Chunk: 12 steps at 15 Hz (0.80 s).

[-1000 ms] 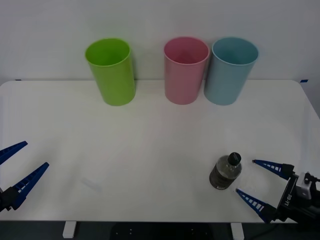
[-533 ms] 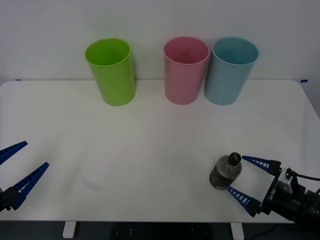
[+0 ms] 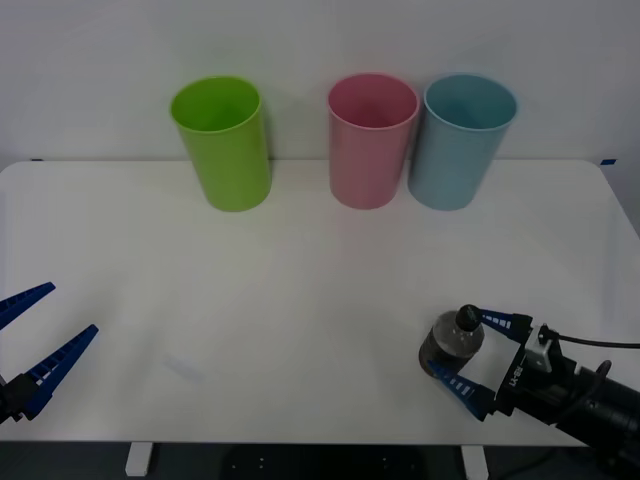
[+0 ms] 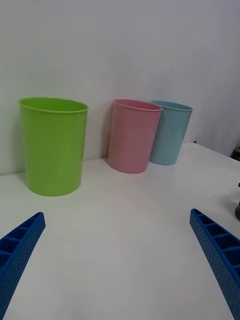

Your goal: Grasp the object on the table and drop it into the matching bin: aluminum can to the light blue bin, PET bottle to the pink bin.

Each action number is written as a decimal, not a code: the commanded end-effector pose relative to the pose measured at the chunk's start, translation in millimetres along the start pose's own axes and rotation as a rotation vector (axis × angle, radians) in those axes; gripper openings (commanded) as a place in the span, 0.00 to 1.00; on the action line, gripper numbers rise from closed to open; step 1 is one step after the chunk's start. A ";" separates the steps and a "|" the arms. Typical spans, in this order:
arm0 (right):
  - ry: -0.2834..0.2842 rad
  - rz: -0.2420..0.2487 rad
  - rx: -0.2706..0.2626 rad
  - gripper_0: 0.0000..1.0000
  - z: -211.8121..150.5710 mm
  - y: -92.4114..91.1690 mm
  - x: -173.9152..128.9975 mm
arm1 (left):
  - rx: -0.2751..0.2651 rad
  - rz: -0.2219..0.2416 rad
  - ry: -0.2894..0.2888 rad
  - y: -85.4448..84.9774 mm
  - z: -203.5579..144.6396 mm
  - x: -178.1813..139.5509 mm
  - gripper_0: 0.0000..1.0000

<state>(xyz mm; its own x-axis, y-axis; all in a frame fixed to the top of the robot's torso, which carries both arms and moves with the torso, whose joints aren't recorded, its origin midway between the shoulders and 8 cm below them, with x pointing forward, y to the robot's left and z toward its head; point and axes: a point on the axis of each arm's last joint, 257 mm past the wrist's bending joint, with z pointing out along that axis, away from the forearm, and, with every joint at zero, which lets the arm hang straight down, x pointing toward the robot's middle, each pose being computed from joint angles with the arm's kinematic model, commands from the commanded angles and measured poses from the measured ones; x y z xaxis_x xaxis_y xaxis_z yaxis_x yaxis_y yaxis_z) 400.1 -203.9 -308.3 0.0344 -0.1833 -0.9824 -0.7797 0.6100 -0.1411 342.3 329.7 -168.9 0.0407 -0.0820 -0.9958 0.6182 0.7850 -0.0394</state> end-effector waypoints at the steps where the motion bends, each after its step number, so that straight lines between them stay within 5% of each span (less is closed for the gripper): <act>1: 0.003 -0.009 0.005 1.00 1.8 -1.3 0.4 | 0.000 0.000 0.000 0.0 0.0 0.0 1.00; 4: 0.006 -0.010 0.011 0.94 2.7 -1.4 2.0 | 0.000 0.000 0.000 0.0 0.0 0.0 1.00; 5: 0.009 -0.011 0.013 0.36 2.7 -2.0 2.7 | 0.000 0.000 0.000 0.0 0.0 0.0 1.00; 6: 0.009 -0.007 0.015 0.00 3.0 -3.0 2.3 | 0.000 0.000 0.000 0.0 0.0 0.0 1.00; 12: -0.001 -0.012 0.017 0.00 6.0 -5.2 -1.6 | 0.000 0.000 0.000 0.0 0.0 0.0 1.00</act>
<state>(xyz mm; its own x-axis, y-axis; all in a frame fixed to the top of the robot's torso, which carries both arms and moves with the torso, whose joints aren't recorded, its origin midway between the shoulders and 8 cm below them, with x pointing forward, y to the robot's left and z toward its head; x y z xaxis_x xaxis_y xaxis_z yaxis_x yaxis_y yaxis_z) 407.1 -202.4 -307.7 0.0429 -0.1917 -0.9805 -0.7685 0.6208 -0.1550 342.3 329.7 -168.9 0.0407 -0.0821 -0.9958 0.6182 0.7850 -0.0395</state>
